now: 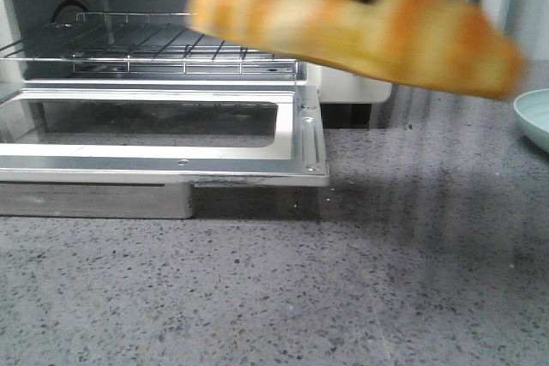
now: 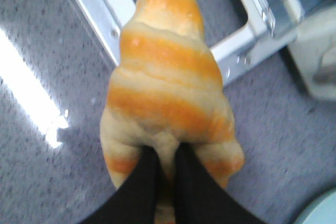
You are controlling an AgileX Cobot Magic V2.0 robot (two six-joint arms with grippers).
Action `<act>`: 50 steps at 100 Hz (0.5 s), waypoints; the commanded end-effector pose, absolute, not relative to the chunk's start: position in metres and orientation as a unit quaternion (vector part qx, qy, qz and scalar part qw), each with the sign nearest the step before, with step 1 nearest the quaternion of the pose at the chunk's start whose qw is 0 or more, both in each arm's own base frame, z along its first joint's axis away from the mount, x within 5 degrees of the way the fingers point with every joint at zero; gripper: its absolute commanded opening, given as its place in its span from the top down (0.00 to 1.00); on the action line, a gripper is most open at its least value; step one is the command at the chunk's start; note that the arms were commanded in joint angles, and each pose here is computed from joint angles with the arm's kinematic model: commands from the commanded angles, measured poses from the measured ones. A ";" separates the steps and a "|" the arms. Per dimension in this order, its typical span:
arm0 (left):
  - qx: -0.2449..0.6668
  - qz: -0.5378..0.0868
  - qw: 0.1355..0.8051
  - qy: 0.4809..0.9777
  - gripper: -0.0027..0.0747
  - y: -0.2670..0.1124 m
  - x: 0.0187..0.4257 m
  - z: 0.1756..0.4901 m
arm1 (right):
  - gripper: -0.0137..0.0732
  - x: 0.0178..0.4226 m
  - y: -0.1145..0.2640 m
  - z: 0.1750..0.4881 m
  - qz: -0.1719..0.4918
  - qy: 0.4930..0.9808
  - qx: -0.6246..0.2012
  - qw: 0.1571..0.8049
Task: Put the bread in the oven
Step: 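Carry the bread roll with the right gripper into the open oven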
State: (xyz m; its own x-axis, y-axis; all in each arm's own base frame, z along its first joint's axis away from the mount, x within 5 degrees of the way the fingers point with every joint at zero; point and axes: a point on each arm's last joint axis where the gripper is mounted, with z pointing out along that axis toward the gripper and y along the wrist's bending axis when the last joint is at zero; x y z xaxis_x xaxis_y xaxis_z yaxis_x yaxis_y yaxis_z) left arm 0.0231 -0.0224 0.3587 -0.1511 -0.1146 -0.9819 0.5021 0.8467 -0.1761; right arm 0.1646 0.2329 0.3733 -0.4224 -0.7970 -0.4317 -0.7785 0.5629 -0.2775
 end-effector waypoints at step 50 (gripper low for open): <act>0.121 -0.270 0.664 0.687 0.99 -0.022 0.021 0.374 | 0.91 0.241 0.292 0.391 -0.123 0.746 -0.479 0.446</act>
State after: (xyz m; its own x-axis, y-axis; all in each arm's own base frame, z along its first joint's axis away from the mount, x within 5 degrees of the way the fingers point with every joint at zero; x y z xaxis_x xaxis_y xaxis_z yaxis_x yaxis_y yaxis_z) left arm 0.0227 -0.0231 0.3589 -0.1588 -0.1274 -0.9791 0.5085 0.8395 -0.1917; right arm 0.2320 0.2998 0.3654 -0.2159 -0.8501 -0.4804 -0.6667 0.4878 -0.5636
